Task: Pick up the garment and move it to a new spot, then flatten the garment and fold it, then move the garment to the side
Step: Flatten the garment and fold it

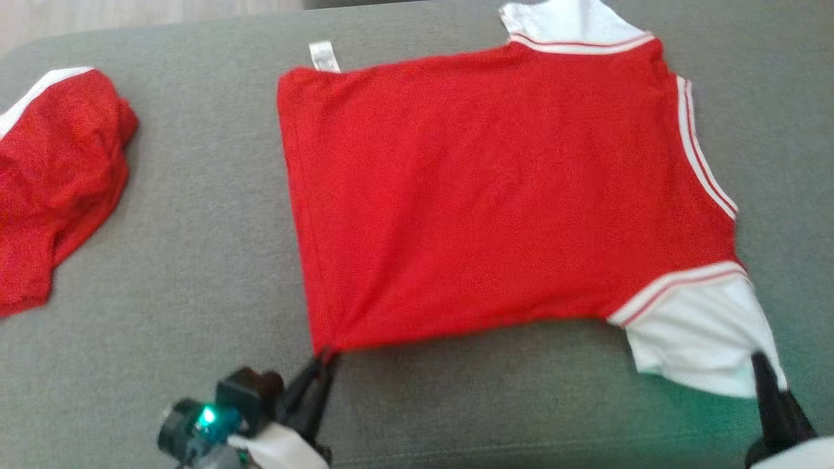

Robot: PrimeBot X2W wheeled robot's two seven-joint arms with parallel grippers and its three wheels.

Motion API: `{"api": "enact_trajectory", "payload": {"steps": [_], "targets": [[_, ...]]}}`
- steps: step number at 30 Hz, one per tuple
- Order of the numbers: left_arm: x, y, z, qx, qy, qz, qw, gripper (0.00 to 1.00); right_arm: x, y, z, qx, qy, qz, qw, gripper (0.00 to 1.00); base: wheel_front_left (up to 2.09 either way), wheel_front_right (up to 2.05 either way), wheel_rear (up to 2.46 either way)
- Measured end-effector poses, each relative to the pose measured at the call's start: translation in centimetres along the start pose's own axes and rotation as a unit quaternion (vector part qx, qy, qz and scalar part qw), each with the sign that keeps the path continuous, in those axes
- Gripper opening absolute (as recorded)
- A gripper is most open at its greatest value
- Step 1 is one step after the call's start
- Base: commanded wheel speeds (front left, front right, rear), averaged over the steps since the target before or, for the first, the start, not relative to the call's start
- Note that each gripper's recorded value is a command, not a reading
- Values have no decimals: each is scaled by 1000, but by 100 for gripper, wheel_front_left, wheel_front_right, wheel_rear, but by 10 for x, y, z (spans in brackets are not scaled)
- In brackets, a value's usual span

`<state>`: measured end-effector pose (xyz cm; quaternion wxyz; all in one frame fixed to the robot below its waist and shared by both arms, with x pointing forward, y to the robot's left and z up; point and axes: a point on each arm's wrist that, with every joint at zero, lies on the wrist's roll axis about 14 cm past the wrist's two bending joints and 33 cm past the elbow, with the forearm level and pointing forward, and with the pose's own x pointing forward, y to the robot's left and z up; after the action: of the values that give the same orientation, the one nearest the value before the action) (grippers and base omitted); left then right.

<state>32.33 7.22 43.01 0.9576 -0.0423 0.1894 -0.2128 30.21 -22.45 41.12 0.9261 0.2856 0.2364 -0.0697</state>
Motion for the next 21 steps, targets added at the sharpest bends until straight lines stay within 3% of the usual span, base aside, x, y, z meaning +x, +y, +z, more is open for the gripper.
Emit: {"api": "enact_trajectory", "payload": {"steps": [4, 12, 21], "targets": [[-8, -7, -4, -21, 20, -10, 1000, 0, -1, -1, -1, -6, 5, -2, 1000, 0, 0, 0, 0], [3, -11, 5, -31, 50, -48, 997, 0, 38, 37, 46, -40, -26, 42, 998, 0, 0, 0, 0], [32, 15, 33, -11, 90, -67, 994, 0, 89, 68, 76, -101, 4, 49, 994, 0, 0, 0, 0]]}}
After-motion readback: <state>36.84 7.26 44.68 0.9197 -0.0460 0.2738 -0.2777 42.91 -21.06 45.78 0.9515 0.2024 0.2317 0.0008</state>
